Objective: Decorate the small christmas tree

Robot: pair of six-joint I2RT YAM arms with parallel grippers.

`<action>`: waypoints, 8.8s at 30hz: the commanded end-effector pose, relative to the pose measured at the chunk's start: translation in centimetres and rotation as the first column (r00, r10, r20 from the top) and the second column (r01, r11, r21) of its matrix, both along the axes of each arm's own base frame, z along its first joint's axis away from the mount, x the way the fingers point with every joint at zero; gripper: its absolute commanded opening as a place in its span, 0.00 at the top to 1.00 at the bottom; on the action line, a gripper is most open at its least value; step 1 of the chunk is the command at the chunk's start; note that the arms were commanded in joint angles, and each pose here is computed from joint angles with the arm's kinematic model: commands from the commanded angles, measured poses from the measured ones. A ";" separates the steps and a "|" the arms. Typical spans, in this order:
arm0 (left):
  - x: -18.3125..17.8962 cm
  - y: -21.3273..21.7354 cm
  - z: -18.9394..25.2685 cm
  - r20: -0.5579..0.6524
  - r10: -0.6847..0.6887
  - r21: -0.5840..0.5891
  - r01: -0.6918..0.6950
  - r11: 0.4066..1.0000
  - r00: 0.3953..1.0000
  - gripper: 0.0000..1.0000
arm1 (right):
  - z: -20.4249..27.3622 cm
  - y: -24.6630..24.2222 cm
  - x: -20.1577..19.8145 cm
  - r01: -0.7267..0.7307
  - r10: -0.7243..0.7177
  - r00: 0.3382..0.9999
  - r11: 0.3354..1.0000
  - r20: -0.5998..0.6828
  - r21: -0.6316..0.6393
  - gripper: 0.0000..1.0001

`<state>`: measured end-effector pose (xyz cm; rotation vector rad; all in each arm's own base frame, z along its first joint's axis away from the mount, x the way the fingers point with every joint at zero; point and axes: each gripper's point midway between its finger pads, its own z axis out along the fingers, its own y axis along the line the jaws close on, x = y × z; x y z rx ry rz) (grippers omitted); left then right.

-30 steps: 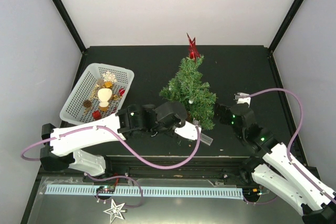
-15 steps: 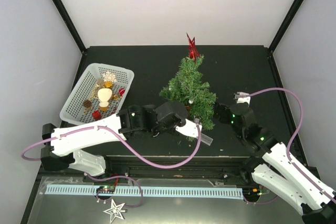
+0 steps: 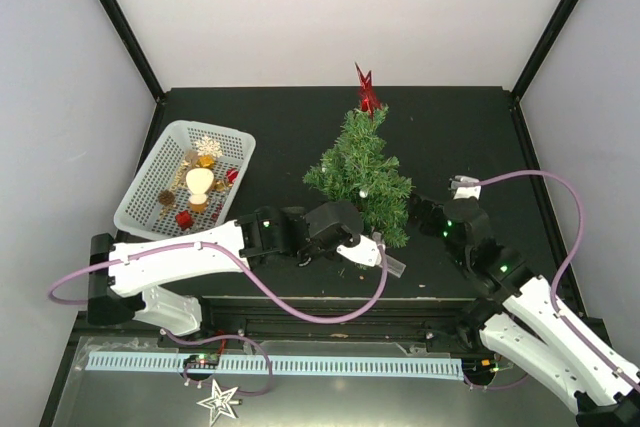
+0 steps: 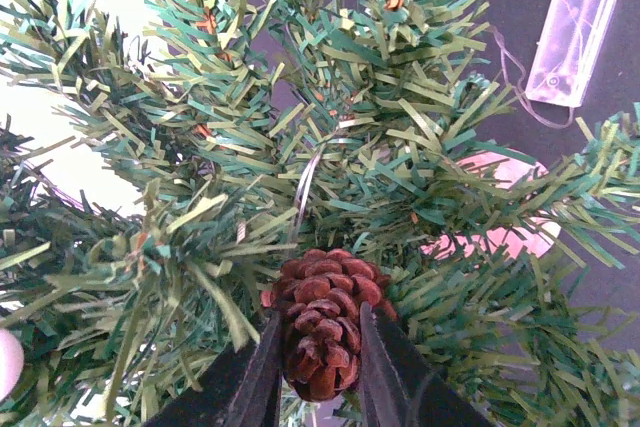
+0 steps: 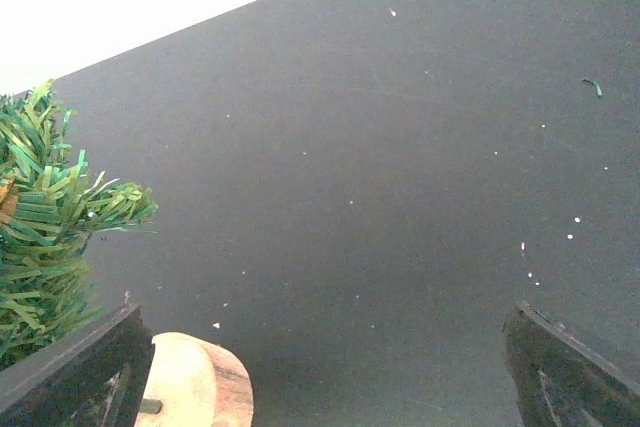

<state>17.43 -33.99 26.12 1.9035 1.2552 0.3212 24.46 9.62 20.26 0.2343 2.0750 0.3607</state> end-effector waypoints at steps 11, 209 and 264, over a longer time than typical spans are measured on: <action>1.1 -1.1 0.7 0.063 0.031 -0.009 -0.030 1.000 0.998 0.65 | 0.1 -0.5 -0.3 0.019 -0.020 1.000 1.000 0.017 0.022 0.04; 14.0 13.7 13.5 -0.664 -0.170 -0.637 -0.433 0.637 0.728 0.98 | 2.6 -1.6 1.8 0.091 -0.089 0.996 0.989 0.025 -0.118 0.04; 11.8 3.4 6.8 -0.768 -0.296 -0.544 -0.335 0.769 0.568 0.95 | 2.5 -1.8 2.1 0.098 -0.096 0.995 0.985 0.020 -0.140 0.04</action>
